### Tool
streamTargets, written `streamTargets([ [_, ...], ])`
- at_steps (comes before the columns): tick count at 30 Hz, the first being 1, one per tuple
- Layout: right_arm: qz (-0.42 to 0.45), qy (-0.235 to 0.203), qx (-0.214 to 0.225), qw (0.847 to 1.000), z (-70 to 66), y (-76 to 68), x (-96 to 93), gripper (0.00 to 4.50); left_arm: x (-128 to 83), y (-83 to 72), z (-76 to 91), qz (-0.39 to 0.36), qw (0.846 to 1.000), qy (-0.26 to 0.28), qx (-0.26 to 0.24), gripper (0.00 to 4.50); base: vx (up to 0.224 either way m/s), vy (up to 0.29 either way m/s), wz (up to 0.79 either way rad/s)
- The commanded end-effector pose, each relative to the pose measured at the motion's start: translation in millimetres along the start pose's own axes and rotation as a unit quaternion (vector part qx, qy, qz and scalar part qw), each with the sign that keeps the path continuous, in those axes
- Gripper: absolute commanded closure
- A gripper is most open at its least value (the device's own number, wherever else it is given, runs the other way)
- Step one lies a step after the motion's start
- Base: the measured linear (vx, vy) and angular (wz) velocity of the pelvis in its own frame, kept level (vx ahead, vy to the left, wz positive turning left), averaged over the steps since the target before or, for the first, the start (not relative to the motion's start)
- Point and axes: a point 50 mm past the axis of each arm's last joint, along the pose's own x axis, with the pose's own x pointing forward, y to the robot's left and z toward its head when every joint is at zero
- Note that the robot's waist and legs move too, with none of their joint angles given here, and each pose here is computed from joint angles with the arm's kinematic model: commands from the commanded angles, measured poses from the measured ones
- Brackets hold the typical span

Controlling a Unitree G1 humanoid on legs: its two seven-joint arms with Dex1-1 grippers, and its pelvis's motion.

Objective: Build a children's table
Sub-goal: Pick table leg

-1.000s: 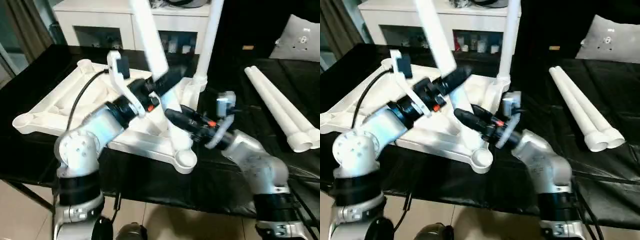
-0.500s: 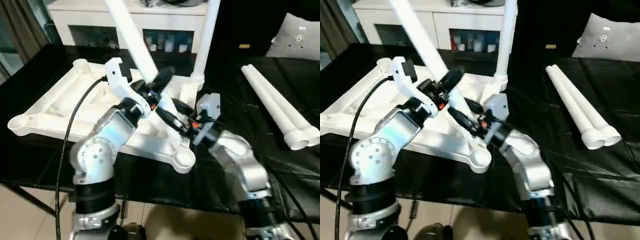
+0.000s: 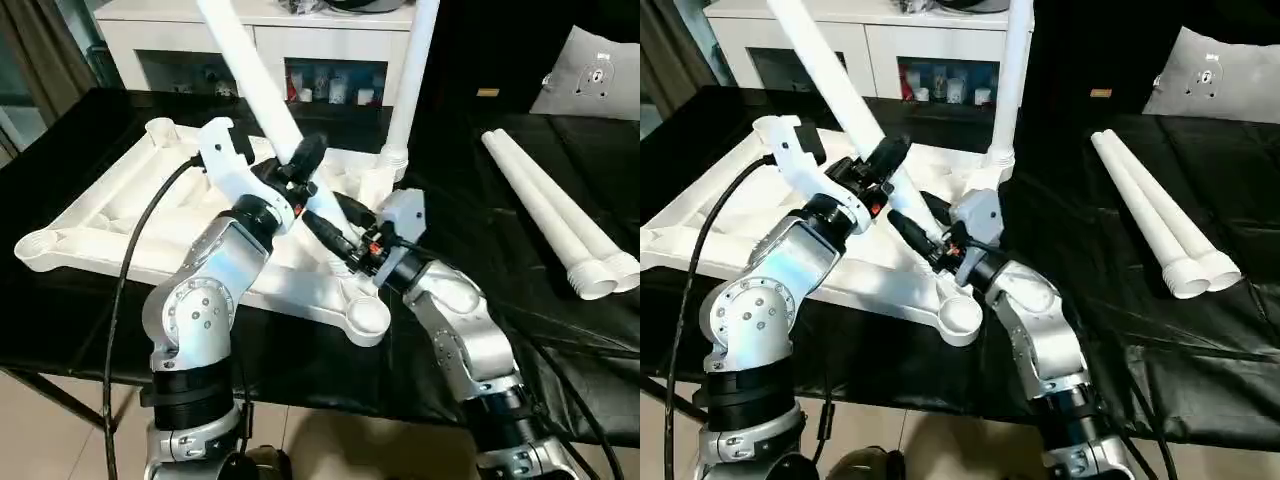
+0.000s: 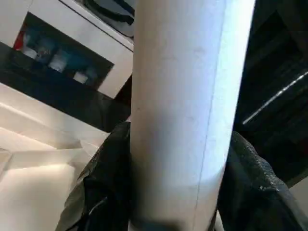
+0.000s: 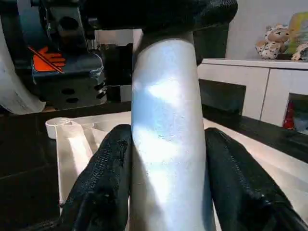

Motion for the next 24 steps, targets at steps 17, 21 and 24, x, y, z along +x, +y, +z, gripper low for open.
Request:
streamTargets([
  [17, 0.046, 0.004, 0.108, 0.993, 36.5, -25.5, -27.5, 0.93, -1, 7.1, 24.2, -0.106, 0.989, 0.058, 0.082, 2.64, 0.0, 0.0, 0.0],
  [21, 0.097, 0.054, 0.105, 0.988, 39.9, -32.8, -34.1, 0.6, -5, 2.8, 28.0, -0.175, 0.977, 0.091, 0.081, 2.64, 0.0, 0.0, 0.0],
  [24, 0.143, 0.092, 0.109, 0.979, 41.5, -31.9, -38.8, 0.38, -9, -4.3, 30.2, -0.239, 0.962, 0.11, 0.07, 2.64, 0.0, 0.0, 0.0],
])
